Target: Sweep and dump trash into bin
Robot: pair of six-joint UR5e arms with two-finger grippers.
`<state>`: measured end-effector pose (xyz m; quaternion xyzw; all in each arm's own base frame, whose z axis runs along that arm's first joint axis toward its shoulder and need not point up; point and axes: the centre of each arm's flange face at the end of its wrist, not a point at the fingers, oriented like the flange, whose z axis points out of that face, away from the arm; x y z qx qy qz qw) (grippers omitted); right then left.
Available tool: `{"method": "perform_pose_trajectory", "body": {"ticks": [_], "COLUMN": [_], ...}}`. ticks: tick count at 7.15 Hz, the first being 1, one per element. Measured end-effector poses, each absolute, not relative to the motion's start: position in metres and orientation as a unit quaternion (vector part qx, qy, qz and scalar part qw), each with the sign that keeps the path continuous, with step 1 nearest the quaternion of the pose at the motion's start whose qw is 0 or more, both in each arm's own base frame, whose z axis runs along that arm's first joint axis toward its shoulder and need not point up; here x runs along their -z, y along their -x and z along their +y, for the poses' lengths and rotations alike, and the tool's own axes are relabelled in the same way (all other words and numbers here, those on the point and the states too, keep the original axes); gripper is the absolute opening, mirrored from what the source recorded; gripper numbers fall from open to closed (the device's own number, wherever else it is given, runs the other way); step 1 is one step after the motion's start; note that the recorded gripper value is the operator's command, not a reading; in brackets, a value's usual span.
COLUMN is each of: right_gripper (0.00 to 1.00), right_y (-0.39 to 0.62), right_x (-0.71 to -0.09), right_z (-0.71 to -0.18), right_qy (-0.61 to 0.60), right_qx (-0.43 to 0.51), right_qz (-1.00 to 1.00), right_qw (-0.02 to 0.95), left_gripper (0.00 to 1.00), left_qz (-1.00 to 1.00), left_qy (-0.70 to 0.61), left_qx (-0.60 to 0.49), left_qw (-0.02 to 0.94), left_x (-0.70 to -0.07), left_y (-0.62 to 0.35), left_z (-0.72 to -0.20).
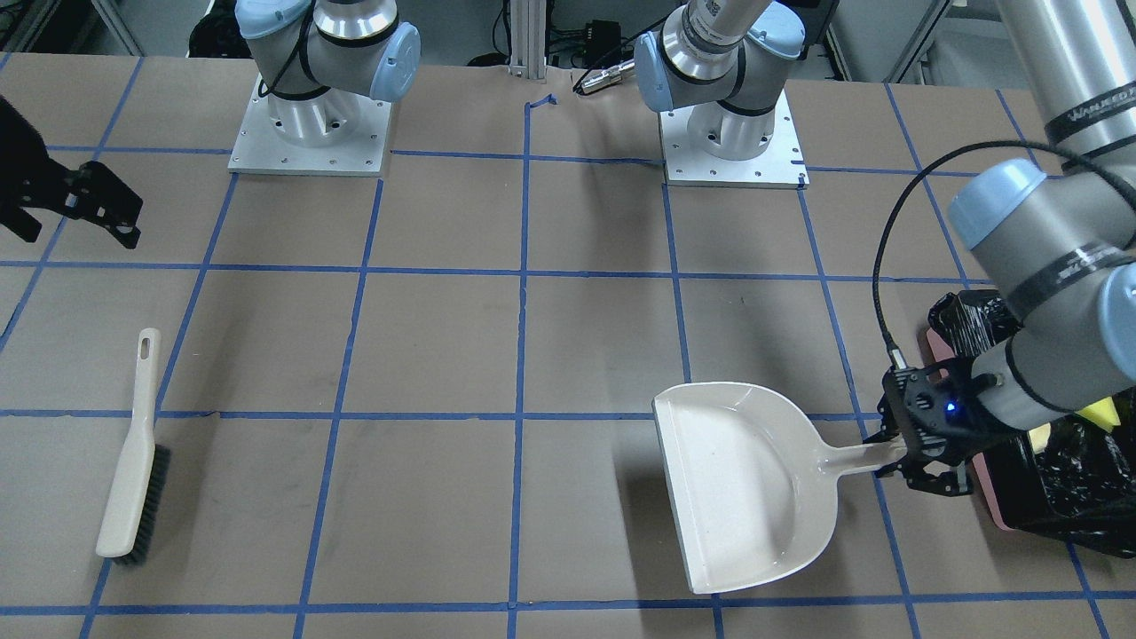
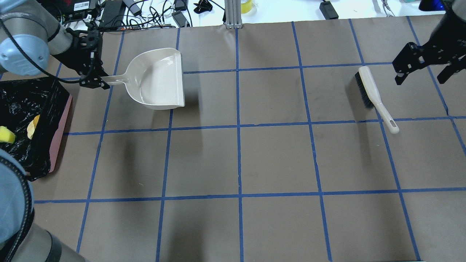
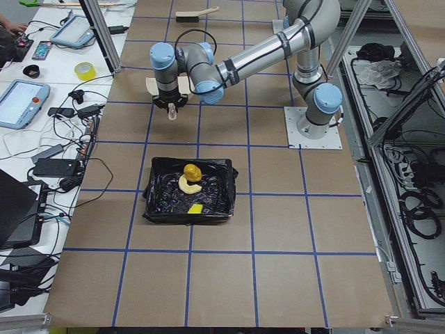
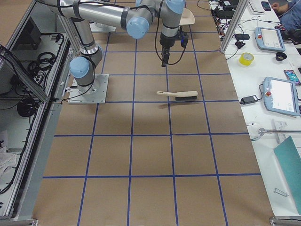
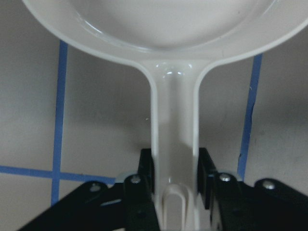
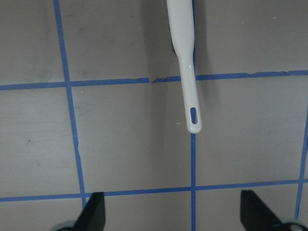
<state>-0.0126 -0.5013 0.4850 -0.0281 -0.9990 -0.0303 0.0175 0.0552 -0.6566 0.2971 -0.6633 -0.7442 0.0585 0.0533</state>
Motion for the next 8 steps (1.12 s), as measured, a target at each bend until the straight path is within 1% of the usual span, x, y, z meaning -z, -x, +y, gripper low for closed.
{"method": "perform_pose_trajectory", "body": {"ticks": [1,3,5,6,7,8], "right_gripper": [1.00,1.00,1.00,1.00,1.00,1.00], "right_y": [-0.025,-0.109,-0.143,-0.147,-0.148,-0.148], "right_x": [-0.497,-0.515,-0.520,-0.522,-0.525,-0.531], "right_z": [-0.492,-0.470,-0.460,-0.460,-0.461,-0.461], "right_qy": [0.037,0.040,0.026,0.022,0.021,0.021], "right_qx": [0.021,-0.004,-0.020,-0.027,-0.037,-0.047], "right_qz": [-0.999,-0.999,-0.999,-0.999,-0.999,-0.999], "right_qw": [0.021,0.025,0.020,0.019,0.019,0.018], "left_gripper": [0.00,0.00,0.00,0.07,0.70,0.87], "left_qz": [-0.740,-0.719,-0.703,-0.698,-0.693,-0.691], "left_qy": [0.668,0.694,0.711,0.716,0.721,0.723], "left_qx": [-0.051,-0.020,-0.006,-0.005,-0.005,-0.005], "left_qw": [0.052,0.018,0.006,0.004,0.002,0.001], "left_x": [-0.283,-0.269,-0.254,-0.250,-0.248,-0.248], "left_y": [-0.051,-0.032,-0.019,-0.018,-0.018,-0.018], "left_z": [-0.662,-0.670,-0.675,-0.676,-0.677,-0.677]}}
